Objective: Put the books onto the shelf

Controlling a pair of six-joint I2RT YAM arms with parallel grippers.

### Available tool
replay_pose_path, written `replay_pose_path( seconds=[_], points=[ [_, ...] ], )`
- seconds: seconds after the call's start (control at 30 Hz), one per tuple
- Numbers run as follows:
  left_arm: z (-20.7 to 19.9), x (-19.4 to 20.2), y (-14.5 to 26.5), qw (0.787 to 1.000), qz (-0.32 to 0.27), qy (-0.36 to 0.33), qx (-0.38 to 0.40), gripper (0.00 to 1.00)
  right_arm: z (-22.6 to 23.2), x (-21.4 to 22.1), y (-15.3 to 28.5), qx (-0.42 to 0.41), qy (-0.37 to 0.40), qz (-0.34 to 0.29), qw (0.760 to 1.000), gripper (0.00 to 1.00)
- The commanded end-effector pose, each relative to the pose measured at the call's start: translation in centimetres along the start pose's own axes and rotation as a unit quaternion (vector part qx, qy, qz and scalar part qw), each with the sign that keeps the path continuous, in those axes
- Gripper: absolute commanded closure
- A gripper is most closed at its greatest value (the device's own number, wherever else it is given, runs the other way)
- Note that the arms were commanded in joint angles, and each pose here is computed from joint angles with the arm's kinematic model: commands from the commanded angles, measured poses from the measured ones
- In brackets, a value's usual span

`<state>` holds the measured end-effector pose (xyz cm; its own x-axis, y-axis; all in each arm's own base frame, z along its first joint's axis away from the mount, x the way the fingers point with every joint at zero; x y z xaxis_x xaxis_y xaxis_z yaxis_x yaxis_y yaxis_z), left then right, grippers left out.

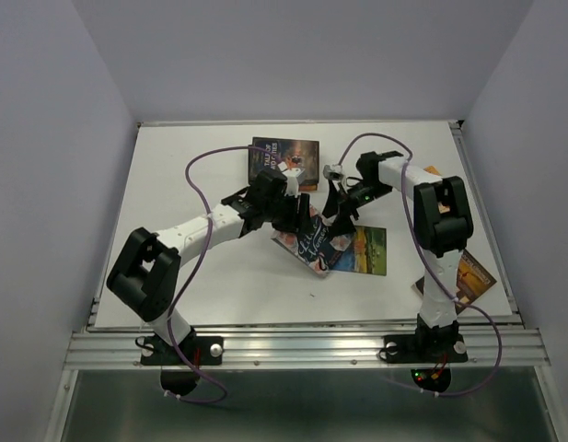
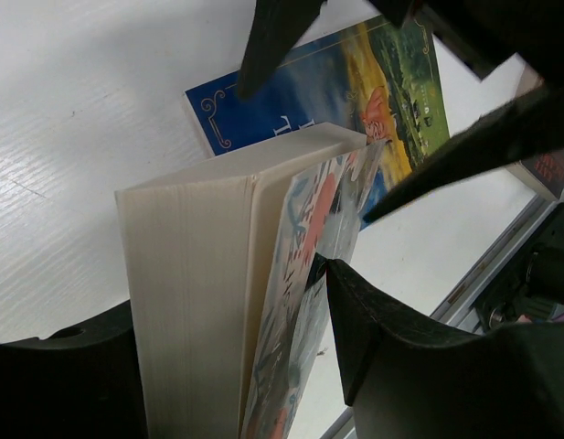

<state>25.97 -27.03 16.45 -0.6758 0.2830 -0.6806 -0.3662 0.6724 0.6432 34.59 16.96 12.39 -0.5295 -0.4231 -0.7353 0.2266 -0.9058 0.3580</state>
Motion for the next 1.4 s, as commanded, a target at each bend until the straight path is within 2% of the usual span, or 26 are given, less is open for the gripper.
replay_pose_path(
  seconds=[0.0,0.2,0.23,0.3,0.33,0.4,0.5,0.53,0.57,0.6,0.63,0.67,0.7,0.73,0.77,0.8,0.87,0.93,0.97,1.0,1.07,1.23,1.33,1.37],
  points=[
    [-0.5,-3.6,1.2,0.997,-0.066,-0.027,-0.006,1.00,3.9,0.8,-2.1,-0.088,-0.019,0.002,0.996,0.00],
    [-0.2,-3.8,1.2,0.997,-0.073,-0.020,-0.015,1.00,5.4,0.3,-3.5,-0.116,-0.015,-0.021,0.993,0.00],
    [-0.2,-3.8,1.2,0.997,-0.074,-0.020,-0.015,1.00,5.5,0.1,-3.5,-0.118,-0.014,-0.029,0.992,0.06],
    [-0.2,-3.9,1.3,0.997,-0.076,-0.018,-0.017,1.00,5.6,-0.3,-3.5,-0.122,-0.022,-0.039,0.992,0.30],
    [0.0,-4.0,1.4,0.997,-0.077,-0.018,-0.020,1.00,5.7,-0.8,-3.4,-0.121,-0.030,-0.039,0.991,0.61],
    [0.1,-4.6,2.0,0.996,-0.089,-0.012,-0.022,1.00,5.7,-1.3,-3.2,-0.116,-0.032,-0.033,0.992,0.84],
    [0.8,-5.3,3.2,0.994,-0.105,0.002,-0.030,1.00,5.6,-1.9,-2.9,-0.105,-0.018,-0.026,0.994,0.93],
    [0.7,-5.9,4.1,0.992,-0.119,-0.001,-0.031,1.00,5.9,-2.3,-2.7,-0.099,-0.032,-0.023,0.994,0.99],
    [0.7,-6.3,5.1,0.990,-0.134,-0.002,-0.036,1.00,4.7,-2.7,-2.8,-0.077,-0.003,-0.021,0.997,0.99],
    [0.8,-6.5,5.5,0.989,-0.139,-0.005,-0.039,1.00,4.2,-3.1,-2.7,-0.059,-0.011,-0.019,0.998,0.99],
    [0.8,-6.5,6.0,0.989,-0.142,-0.004,-0.043,1.00,4.2,-3.4,-2.6,-0.032,-0.091,-0.015,0.995,0.99],
    [1.0,-6.7,6.5,0.987,-0.147,0.000,-0.058,0.96,4.5,-4.6,-2.0,0.006,-0.081,-0.022,0.996,0.99],
    [1.1,-7.1,7.5,0.985,-0.157,0.001,-0.066,0.92,2.5,-4.8,-1.9,0.094,-0.055,-0.020,0.994,0.99],
    [1.2,-6.9,7.9,0.985,-0.155,0.005,-0.074,0.85,2.4,-5.3,-1.4,0.134,-0.058,-0.027,0.989,0.99],
    [1.6,-7.0,8.5,0.982,-0.161,0.010,-0.093,0.78,3.3,-6.3,-0.7,0.157,-0.052,-0.037,0.985,0.99],
    [1.7,-7.3,9.5,0.979,-0.175,0.013,-0.102,0.64,3.3,-7.0,-0.1,0.183,-0.045,-0.039,0.981,0.99],
    [2.2,-7.3,10.6,0.975,-0.181,0.025,-0.128,0.48,4.2,-8.2,0.6,0.198,-0.043,-0.051,0.978,0.99],
    [2.5,-7.4,12.3,0.970,-0.193,0.032,-0.147,0.43,4.6,-9.4,1.3,0.222,-0.040,-0.059,0.973,0.99],
    [2.8,-7.4,12.9,0.965,-0.200,0.039,-0.162,0.28,5.0,-9.5,1.6,0.226,-0.038,-0.052,0.972,0.99],
    [2.6,-7.3,14.0,0.962,-0.208,0.039,-0.170,0.01,5.1,-10.1,1.9,0.233,-0.024,-0.051,0.971,0.99],
    [2.7,-7.2,15.2,0.957,-0.217,0.044,-0.184,0.01,5.2,-11.3,2.7,0.250,-0.001,-0.048,0.967,0.99],
    [4.0,-6.4,20.3,0.915,-0.256,0.083,-0.300,0.01,3.9,-11.8,3.8,0.303,-0.004,-0.006,0.953,0.99],
    [3.9,-5.9,22.5,0.900,-0.282,0.097,-0.319,0.01,3.5,-13.3,3.8,0.279,0.018,0.006,0.960,0.99],
    [3.7,-5.7,23.2,0.897,-0.292,0.096,-0.318,0.01,4.1,-15.0,4.3,0.274,0.035,0.000,0.961,0.99]
  ],
)
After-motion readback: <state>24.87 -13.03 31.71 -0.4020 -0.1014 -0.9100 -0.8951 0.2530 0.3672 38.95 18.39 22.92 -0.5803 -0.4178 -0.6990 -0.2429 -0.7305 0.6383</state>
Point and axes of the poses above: each gripper's point midway between its finger pads, its own y axis back along the fingers, its own z axis along the line the jaws close on, x = y × z, the point moved 7 cm from there along y, back along the fingers, and after that the axes turned 12 degrees about -y, right-handed, at the moved point
